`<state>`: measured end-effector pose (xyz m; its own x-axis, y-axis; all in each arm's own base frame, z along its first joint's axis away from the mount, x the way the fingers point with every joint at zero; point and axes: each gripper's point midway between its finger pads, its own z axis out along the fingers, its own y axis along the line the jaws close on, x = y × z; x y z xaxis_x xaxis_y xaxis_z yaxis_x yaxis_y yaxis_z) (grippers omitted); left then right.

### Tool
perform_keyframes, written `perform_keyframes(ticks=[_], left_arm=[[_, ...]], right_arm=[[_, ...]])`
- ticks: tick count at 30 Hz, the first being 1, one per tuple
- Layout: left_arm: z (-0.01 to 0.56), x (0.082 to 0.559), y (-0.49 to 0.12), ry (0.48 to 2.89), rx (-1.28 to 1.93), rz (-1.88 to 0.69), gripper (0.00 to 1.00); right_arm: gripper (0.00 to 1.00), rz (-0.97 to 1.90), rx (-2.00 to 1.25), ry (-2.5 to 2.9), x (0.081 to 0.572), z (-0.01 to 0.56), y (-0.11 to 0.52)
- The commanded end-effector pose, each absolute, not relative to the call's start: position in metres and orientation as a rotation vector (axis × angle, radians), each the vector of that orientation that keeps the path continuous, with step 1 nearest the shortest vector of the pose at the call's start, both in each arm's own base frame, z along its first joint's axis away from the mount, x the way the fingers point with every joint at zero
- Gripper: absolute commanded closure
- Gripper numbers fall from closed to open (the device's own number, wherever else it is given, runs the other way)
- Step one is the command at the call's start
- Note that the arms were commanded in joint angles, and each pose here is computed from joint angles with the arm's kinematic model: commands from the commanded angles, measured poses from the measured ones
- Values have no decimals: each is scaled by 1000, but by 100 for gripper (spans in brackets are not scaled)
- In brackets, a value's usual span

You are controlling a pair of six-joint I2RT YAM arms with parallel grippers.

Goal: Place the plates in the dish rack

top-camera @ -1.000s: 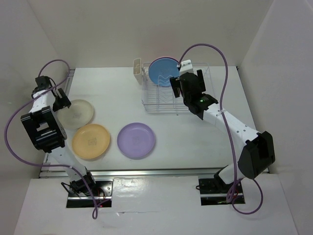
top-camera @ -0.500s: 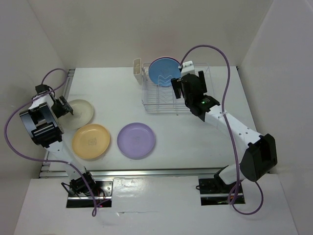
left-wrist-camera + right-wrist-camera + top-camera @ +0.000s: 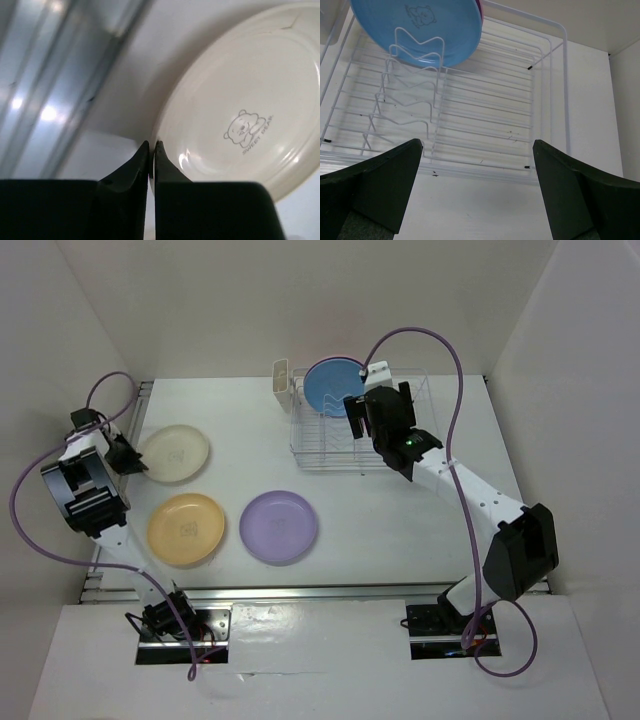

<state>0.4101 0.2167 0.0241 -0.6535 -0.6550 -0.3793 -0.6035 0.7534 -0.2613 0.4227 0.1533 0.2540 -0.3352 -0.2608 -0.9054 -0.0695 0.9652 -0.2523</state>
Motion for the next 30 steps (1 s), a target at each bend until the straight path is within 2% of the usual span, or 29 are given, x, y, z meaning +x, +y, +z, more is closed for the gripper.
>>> perform_keyframes(ticks=[1,7,13,17,21,22,25,28,30], left_arm=[[-2,425,179,2543,-893,-345,96],[-8,435,154,2560,-841,-424,100],[56,478,131,2409,-634,-492,100],[128,517,113,2238,-462,-509,100],[226,546,81,2000,-184,-453,100],[273,553,64,1870,-39,-383,100],[315,553,24,1714,155,-293,100],[373,545,-19,1457,318,-117,100],[415,535,-37,1232,343,108,100]], right_arm=[[0,-179,-188,1872,427,276,153],[0,-185,-194,1881,424,270,151],[0,-189,-198,1889,423,266,151],[0,-190,-199,1892,427,265,154],[0,-182,-206,1894,429,264,157],[0,-182,-206,1894,429,264,157],[0,-187,-211,1902,428,262,156],[0,-187,-211,1902,428,262,156],[0,-209,-189,1892,429,267,152]])
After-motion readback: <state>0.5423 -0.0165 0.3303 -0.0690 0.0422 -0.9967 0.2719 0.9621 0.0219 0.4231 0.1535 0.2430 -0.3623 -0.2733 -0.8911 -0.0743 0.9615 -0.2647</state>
